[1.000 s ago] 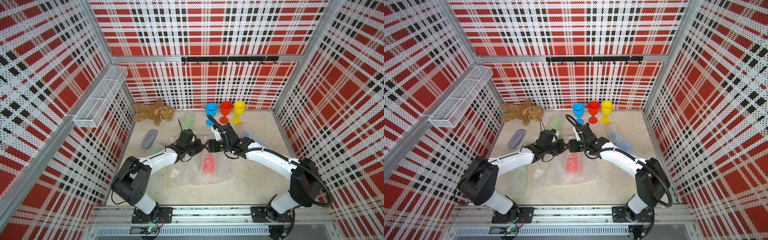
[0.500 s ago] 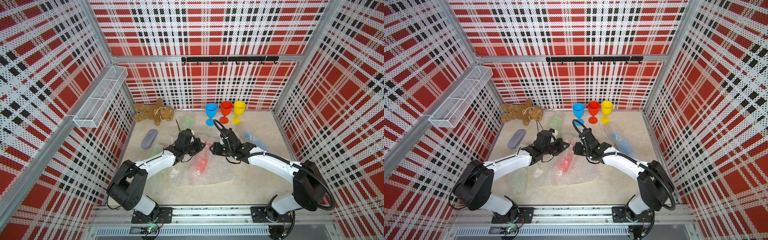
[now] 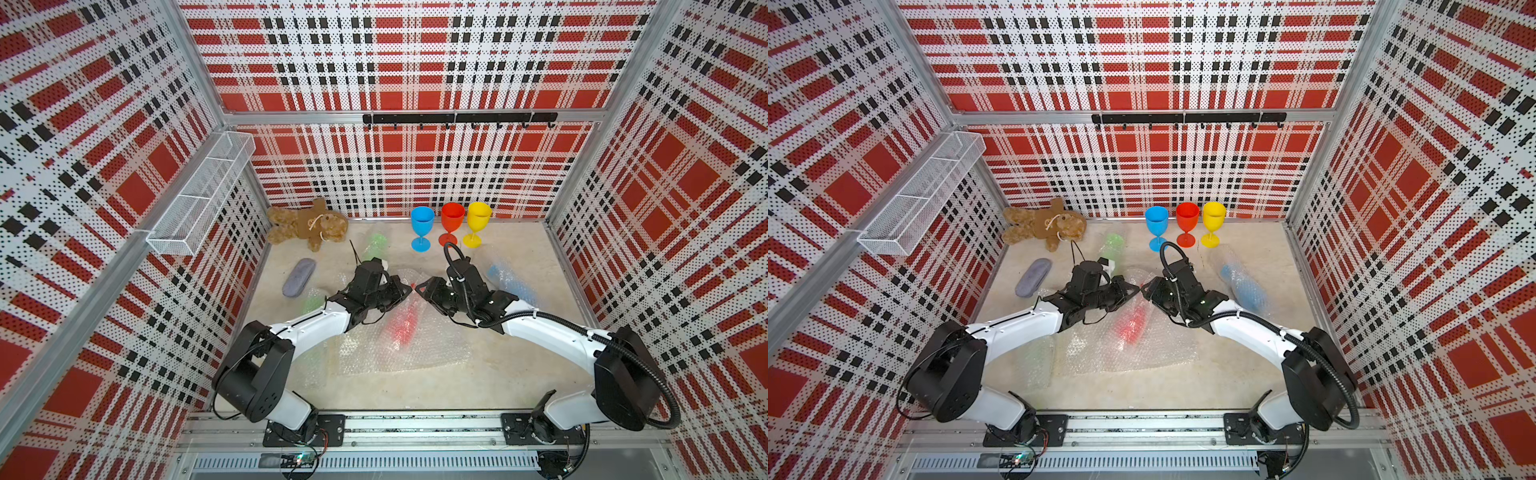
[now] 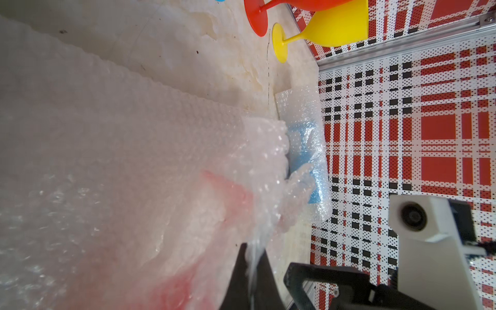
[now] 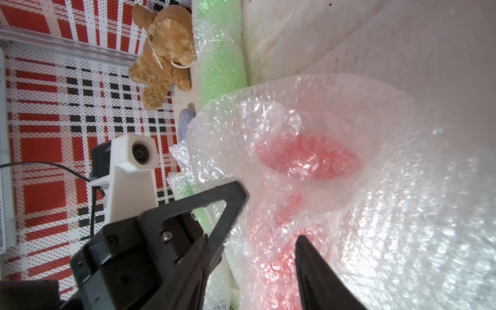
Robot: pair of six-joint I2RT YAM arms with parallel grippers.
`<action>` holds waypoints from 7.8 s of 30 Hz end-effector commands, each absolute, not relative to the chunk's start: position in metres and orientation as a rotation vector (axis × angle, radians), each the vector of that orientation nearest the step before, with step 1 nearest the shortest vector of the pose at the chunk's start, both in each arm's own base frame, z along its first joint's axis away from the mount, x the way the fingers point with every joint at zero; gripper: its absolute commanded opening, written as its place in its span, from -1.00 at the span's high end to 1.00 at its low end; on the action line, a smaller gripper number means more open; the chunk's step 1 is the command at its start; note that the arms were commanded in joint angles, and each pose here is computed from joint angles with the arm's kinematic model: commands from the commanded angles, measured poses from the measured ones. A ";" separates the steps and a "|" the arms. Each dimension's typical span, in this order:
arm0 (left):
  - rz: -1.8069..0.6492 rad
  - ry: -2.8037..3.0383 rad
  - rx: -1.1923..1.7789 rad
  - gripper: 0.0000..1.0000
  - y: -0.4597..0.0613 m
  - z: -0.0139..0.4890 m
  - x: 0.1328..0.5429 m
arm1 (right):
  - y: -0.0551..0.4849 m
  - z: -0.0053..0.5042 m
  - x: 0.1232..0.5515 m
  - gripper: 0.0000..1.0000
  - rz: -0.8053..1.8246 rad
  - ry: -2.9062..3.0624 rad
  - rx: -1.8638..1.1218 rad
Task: Unpack wine glasses from bubble wrap
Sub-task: Unwrap the bubble wrap, then pick up the wine glass from the bubble wrap.
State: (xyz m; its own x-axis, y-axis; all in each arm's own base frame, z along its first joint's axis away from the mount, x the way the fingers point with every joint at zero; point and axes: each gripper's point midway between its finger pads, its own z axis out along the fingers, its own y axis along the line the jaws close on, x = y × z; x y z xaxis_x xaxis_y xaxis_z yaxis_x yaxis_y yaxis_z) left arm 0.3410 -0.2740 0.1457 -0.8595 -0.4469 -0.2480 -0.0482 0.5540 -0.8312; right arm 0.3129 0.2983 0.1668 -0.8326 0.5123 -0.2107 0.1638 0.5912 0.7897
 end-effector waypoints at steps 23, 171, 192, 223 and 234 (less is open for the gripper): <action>-1.278 2.288 -0.364 1.00 -0.275 0.179 0.343 | 0.296 0.127 0.329 0.63 0.984 2.454 0.642; -0.488 2.616 -0.152 0.46 -0.202 0.064 0.305 | 0.231 0.021 0.347 0.60 0.407 2.693 0.073; -0.474 2.519 -0.266 0.53 -0.170 0.086 0.319 | 0.207 0.123 0.352 -0.17 0.540 2.453 0.039; -0.537 2.236 -0.230 0.47 -0.136 0.172 0.341 | 0.282 0.056 0.313 -0.68 0.315 2.940 -0.193; -0.476 2.189 -0.184 0.10 -0.138 0.188 0.343 | 0.290 0.131 0.305 -0.54 0.478 2.700 -0.563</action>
